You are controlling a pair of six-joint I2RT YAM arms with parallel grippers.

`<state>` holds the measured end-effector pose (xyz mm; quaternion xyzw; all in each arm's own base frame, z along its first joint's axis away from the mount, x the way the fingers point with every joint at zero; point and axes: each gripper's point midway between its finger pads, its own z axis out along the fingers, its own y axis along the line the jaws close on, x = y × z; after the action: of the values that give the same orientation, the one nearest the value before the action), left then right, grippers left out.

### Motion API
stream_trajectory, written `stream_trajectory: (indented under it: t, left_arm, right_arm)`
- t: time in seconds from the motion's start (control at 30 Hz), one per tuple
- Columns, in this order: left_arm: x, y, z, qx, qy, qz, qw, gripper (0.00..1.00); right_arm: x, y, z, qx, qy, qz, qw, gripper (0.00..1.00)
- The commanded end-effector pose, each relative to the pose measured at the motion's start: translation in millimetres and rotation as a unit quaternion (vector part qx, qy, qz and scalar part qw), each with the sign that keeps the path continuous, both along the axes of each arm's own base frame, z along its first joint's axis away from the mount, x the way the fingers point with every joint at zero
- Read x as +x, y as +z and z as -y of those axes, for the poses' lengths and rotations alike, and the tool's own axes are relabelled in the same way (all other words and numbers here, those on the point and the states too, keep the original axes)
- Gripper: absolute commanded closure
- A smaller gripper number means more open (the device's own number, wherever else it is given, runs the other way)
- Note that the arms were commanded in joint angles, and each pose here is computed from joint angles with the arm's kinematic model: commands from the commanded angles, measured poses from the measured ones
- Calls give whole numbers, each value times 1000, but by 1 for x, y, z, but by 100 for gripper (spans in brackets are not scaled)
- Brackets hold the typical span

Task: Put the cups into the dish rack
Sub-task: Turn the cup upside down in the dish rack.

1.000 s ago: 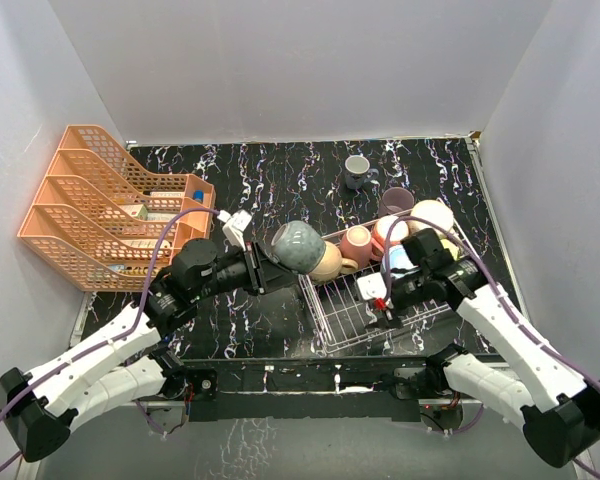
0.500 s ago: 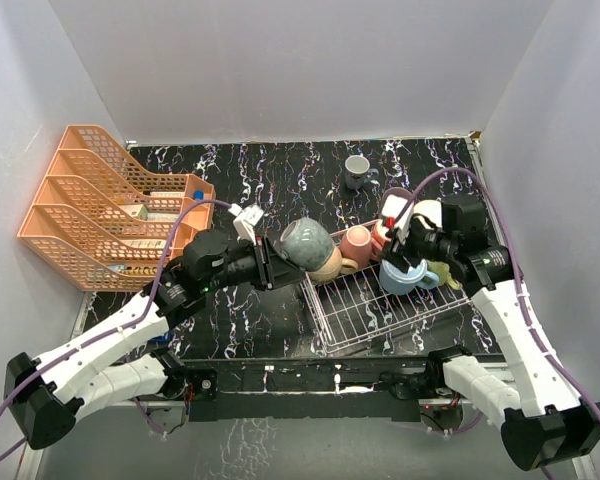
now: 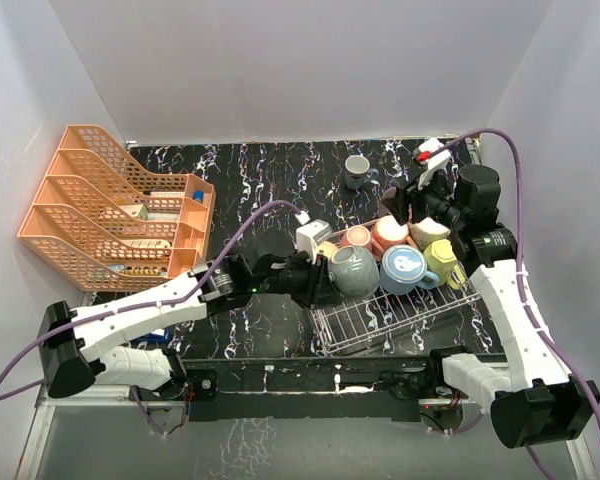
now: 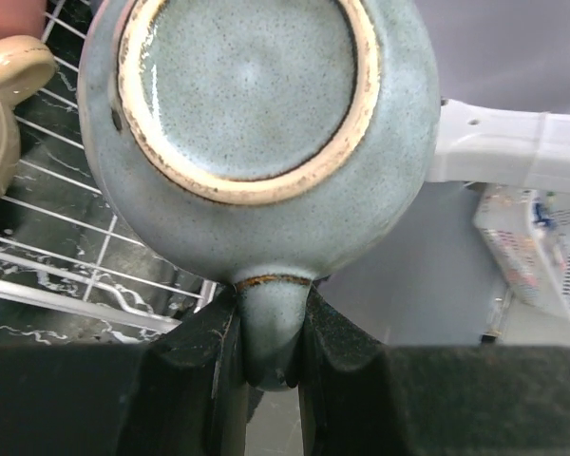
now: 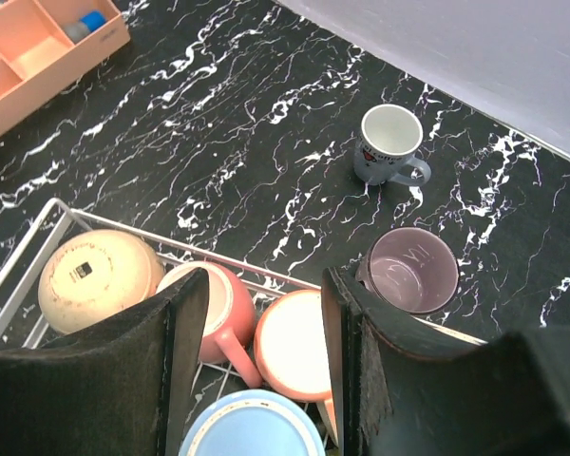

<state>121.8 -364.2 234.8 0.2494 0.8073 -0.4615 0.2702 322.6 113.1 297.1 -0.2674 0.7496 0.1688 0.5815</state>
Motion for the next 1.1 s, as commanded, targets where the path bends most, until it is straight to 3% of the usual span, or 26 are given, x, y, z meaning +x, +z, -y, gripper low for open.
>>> stream_trajectory:
  t: [0.0,0.23,0.6,1.07]
  left_arm:
    - [11,27,14,13,-7,78,997,100]
    - [7,-15,33,128,-35,105,986,100]
    - [16,-54,33,225,-48,126,965,100]
    - [29,-88,30,289,-52,177,939,100]
  right_arm:
    - [9,43,3,44,-15,52,998,47]
    - [7,33,11,49,-21,44,998,47]
    - [5,21,13,58,-13,30,998,47]
    - [2,11,14,63,-6,21,998,47]
